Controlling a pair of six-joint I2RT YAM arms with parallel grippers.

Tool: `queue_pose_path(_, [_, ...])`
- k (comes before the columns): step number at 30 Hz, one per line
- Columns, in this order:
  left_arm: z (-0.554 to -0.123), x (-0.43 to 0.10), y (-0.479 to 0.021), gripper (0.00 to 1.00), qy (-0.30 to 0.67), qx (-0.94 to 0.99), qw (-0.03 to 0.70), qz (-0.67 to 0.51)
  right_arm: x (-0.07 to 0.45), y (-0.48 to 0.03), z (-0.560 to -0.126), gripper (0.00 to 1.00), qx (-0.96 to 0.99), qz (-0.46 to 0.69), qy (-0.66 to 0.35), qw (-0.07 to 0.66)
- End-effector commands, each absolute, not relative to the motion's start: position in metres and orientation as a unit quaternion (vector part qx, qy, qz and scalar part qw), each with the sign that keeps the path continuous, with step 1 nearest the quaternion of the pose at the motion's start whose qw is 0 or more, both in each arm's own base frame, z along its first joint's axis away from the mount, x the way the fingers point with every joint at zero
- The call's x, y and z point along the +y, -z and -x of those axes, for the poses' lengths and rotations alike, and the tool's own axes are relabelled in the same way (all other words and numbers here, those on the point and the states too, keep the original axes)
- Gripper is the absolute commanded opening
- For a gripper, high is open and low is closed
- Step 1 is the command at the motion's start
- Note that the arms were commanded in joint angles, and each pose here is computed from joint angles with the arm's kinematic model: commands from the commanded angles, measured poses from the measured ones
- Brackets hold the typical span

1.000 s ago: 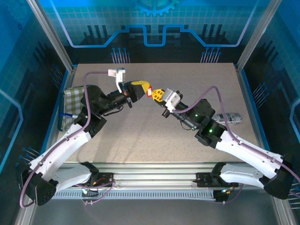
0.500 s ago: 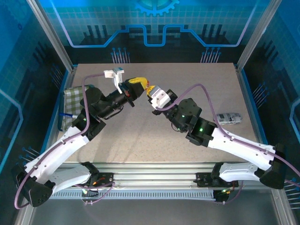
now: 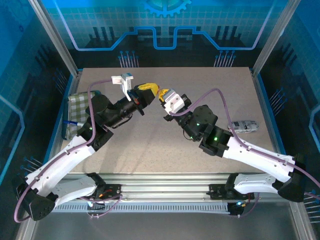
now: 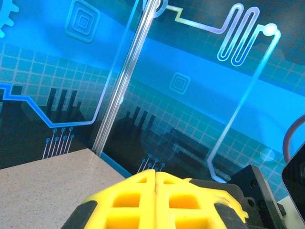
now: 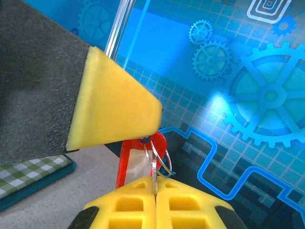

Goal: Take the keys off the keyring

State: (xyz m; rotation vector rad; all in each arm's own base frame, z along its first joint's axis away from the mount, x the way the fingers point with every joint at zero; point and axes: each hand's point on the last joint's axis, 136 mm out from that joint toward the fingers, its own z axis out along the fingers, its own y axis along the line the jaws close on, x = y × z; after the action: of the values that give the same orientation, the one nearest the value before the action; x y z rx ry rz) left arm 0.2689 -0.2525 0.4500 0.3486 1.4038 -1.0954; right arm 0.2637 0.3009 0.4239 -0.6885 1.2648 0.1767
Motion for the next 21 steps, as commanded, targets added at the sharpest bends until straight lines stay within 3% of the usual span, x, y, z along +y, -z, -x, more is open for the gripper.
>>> queue_pose_path(1, [-0.254,-0.276,-0.406,0.00,0.488,0.651,0.547,-0.196,0.288,-0.476,-0.253,0.00,0.528,0.258,-0.132,0.798])
queue_pose_path(21, [-0.258,-0.270,-0.413,0.00,0.513,0.641,0.545,-0.169,0.303,-0.458,-0.236,0.00,0.488,0.322,-0.141,0.799])
